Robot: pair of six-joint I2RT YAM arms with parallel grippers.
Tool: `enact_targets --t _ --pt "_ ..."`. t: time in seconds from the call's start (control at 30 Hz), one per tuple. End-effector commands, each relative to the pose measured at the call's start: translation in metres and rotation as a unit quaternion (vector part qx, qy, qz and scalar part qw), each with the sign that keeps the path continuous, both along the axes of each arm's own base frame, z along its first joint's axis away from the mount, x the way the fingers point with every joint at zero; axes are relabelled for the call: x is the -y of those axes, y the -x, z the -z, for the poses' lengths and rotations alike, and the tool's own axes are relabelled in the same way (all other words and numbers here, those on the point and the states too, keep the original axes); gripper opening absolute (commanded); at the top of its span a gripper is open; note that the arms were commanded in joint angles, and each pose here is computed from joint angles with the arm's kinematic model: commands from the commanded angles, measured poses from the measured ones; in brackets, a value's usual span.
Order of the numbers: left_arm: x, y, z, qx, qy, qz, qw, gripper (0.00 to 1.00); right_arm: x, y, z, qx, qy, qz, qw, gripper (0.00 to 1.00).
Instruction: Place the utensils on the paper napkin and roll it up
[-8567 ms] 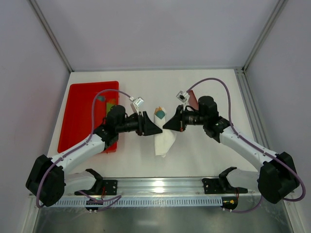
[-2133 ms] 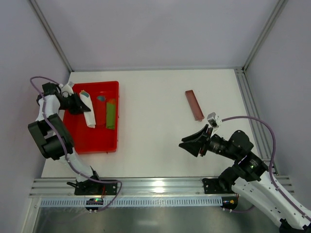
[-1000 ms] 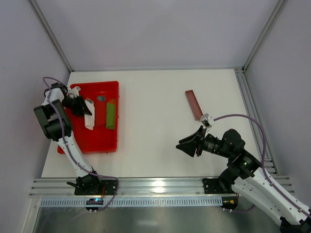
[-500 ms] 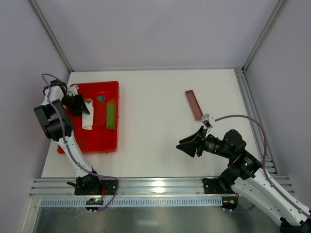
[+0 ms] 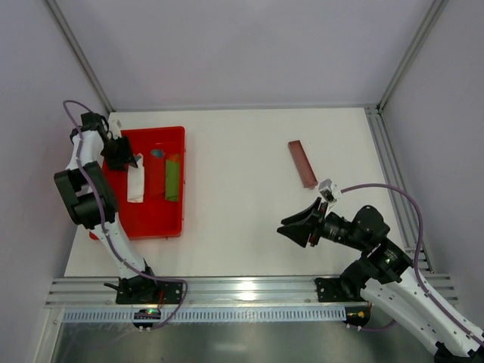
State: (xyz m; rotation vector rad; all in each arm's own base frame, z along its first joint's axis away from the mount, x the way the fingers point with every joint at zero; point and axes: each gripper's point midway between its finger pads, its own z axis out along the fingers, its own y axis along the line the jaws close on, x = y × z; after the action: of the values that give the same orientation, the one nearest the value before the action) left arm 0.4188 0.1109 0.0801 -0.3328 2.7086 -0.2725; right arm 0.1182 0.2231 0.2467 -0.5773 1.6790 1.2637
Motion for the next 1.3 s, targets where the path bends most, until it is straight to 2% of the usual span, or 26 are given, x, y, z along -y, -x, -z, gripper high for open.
enact_targets --t 0.0,0.07,0.3,0.4,0.73,0.87,0.9,0.97,1.03,1.1,1.2,1.23,1.27 --pt "-0.016 -0.007 -0.03 0.046 -0.055 -0.037 0.997 0.5 0.001 0.002 -0.011 0.013 -0.012 -0.001 1.0 0.43" --pt "-0.013 -0.004 -0.029 0.048 -0.051 -0.035 0.997 0.47 0.002 0.003 -0.012 0.015 -0.013 -0.002 1.0 0.43" --pt "0.008 0.016 0.006 -0.011 -0.025 0.006 1.0 0.23 0.003 0.005 -0.012 0.014 -0.014 -0.002 1.0 0.44" --pt "0.008 0.021 0.017 -0.026 -0.025 0.007 0.999 0.2 0.003 0.005 -0.01 0.012 -0.014 -0.003 1.0 0.43" --pt "0.005 0.029 0.037 -0.05 -0.041 0.002 0.998 0.19 0.0 0.001 -0.007 0.005 -0.01 -0.002 1.0 0.43" --pt "0.006 0.028 0.034 -0.047 -0.052 0.007 0.998 0.24 0.001 0.001 -0.008 0.002 -0.011 0.0 1.0 0.44" --pt "0.007 0.025 0.032 -0.04 -0.054 0.009 0.998 0.27 0.001 0.0 -0.007 0.002 -0.01 0.002 1.0 0.43" --pt "0.008 0.021 0.024 -0.026 -0.057 0.001 0.998 0.27 0.001 0.001 -0.008 0.0 -0.012 0.001 1.0 0.44" --pt "0.007 0.009 0.012 0.006 -0.065 -0.004 0.998 0.28 0.0 0.002 -0.007 -0.004 -0.009 -0.001 1.0 0.44" --pt "0.003 -0.011 -0.016 0.063 -0.082 -0.045 0.994 0.32 0.0 0.001 -0.007 -0.011 -0.003 0.0 1.0 0.45" --pt "0.011 -0.029 -0.068 0.141 -0.103 -0.101 0.979 0.35 0.003 -0.009 -0.008 -0.018 0.006 0.029 0.999 0.52" --pt "0.022 -0.039 -0.086 0.177 -0.103 -0.097 0.974 0.37 0.005 -0.01 -0.015 -0.015 0.004 0.035 0.999 0.62" --pt "0.052 -0.046 -0.101 0.202 -0.098 -0.069 0.972 0.38 0.005 -0.011 -0.019 -0.013 0.002 0.038 0.999 0.69"
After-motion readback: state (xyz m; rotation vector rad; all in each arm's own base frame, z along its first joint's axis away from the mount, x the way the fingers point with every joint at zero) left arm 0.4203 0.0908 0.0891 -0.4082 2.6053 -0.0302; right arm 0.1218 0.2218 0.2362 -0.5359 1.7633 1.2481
